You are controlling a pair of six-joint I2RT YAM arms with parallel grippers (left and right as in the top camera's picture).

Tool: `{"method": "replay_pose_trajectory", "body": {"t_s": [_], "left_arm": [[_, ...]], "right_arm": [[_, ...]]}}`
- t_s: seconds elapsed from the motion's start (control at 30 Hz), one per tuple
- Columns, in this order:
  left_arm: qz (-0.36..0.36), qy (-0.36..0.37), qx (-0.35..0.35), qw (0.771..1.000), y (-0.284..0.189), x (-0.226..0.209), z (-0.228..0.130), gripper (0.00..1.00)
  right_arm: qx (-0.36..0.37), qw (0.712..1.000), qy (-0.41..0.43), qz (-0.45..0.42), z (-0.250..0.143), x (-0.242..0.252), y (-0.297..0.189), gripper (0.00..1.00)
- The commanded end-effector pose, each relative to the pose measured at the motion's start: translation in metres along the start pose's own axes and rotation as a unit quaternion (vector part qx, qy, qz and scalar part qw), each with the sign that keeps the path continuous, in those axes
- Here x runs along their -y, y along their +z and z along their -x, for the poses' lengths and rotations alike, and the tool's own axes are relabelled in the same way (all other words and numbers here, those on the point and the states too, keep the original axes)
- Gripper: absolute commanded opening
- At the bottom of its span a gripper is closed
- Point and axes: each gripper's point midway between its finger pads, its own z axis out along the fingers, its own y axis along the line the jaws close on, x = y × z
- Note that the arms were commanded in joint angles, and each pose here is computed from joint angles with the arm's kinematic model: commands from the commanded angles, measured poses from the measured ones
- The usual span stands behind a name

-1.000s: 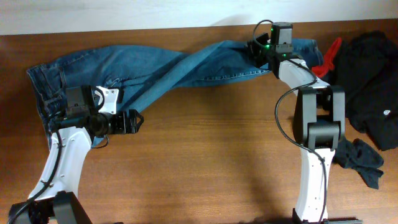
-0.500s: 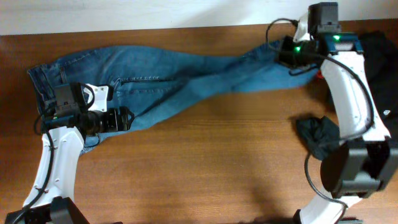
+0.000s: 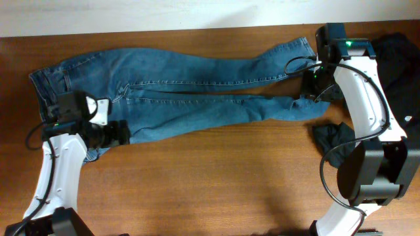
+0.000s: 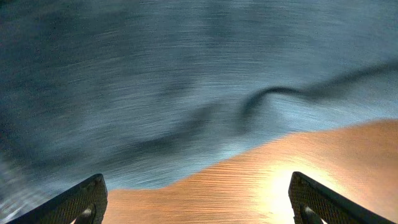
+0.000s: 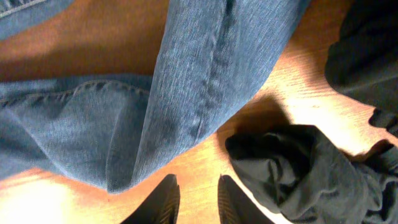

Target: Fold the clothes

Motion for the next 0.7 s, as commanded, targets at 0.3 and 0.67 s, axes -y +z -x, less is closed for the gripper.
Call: {"method": "replay_pose_trajectory", "body": {"t_s": [0.3,0.67], "left_arm": [[0.073,-0.209,-0.031,0.975,0.026,-0.086,-0.019,0.34],[0.178,-0.259,-0.034,0.949,0.083,-0.156,-0.028,0.0]], "right_arm": [[0.008,1.0,0.005,0.004,0.004,-0.002,0.001,0.29],[-0.008,1.0,0.005,0.015,-0.004,-0.006,0.001,0.29]]}}
